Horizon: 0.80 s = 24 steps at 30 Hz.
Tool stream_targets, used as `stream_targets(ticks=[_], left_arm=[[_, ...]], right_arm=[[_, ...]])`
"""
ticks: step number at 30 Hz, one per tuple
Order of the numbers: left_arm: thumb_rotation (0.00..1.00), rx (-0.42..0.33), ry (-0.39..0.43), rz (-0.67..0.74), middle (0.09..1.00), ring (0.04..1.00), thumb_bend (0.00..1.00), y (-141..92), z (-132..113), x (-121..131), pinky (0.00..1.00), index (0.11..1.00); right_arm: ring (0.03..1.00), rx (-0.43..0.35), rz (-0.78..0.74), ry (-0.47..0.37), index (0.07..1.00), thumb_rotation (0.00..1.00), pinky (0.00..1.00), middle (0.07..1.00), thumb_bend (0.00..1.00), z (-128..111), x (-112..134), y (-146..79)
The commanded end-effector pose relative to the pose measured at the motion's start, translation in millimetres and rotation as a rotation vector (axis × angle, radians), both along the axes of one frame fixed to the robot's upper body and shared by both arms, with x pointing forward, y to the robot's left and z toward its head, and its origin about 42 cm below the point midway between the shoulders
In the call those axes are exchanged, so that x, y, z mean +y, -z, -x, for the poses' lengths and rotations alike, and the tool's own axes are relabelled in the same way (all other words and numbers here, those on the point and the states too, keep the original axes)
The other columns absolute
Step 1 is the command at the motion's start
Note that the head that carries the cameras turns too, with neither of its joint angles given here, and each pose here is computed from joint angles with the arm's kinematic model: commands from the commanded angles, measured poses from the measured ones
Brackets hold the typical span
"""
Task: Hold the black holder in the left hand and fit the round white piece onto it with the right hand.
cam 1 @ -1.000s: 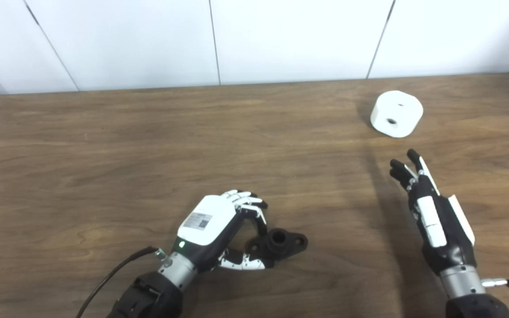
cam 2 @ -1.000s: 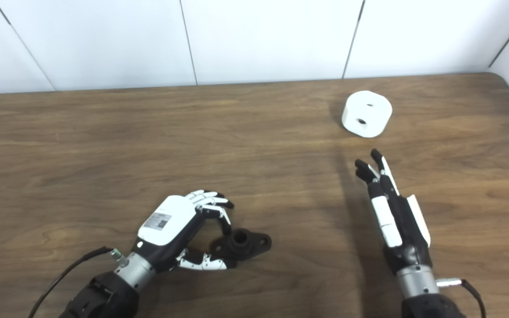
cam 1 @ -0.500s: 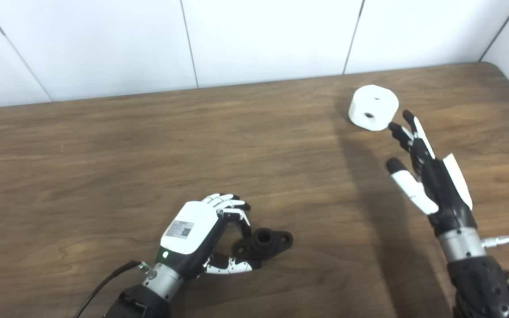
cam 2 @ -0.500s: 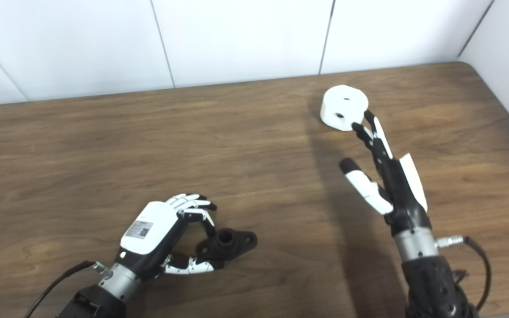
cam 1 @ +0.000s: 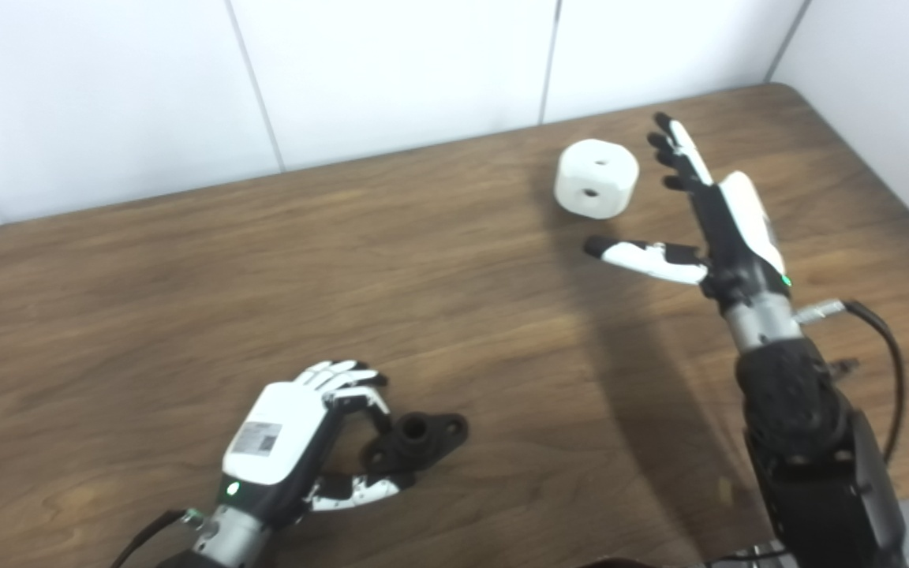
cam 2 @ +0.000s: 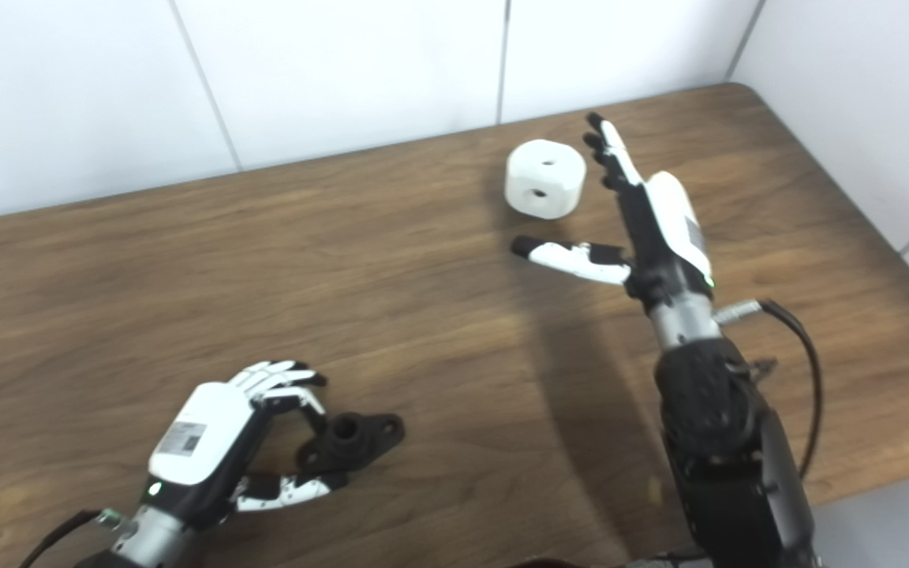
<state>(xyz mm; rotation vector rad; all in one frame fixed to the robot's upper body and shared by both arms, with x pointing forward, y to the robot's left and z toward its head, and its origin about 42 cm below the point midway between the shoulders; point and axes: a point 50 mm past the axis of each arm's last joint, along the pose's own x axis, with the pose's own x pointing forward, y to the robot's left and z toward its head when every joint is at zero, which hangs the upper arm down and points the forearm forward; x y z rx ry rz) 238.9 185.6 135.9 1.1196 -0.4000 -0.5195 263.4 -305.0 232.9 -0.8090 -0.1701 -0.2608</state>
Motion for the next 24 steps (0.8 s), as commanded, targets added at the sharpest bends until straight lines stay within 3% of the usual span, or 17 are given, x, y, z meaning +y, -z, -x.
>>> stream_targets(ticks=[1,6,16,24], left_arm=[[0.06,0.010,-0.028,-0.046,0.772,0.839,0.52,4.5,0.2,16.8,0.84,0.487],[0.06,0.018,-0.032,-0.050,0.769,0.836,0.52,4.9,-0.2,20.0,0.85,0.487],[0.06,0.018,-0.027,-0.058,0.772,0.832,0.52,6.3,1.9,22.4,0.83,0.487],[0.06,0.019,-0.022,-0.046,0.766,0.830,0.52,7.5,4.0,21.3,0.83,0.486]], right_arm=[[0.922,-0.054,0.071,0.013,0.975,0.47,0.80,0.955,0.77,-12.4,-3.2,-22.5],[0.998,-0.006,0.128,0.035,0.971,0.47,0.87,0.992,0.76,-39.5,-13.7,-38.0],[0.996,0.067,0.201,0.125,0.890,0.41,0.83,0.959,0.80,-102.5,-37.1,-52.0],[1.000,0.139,0.254,0.149,0.849,0.37,0.81,0.971,0.84,-137.7,-45.6,-57.9]])
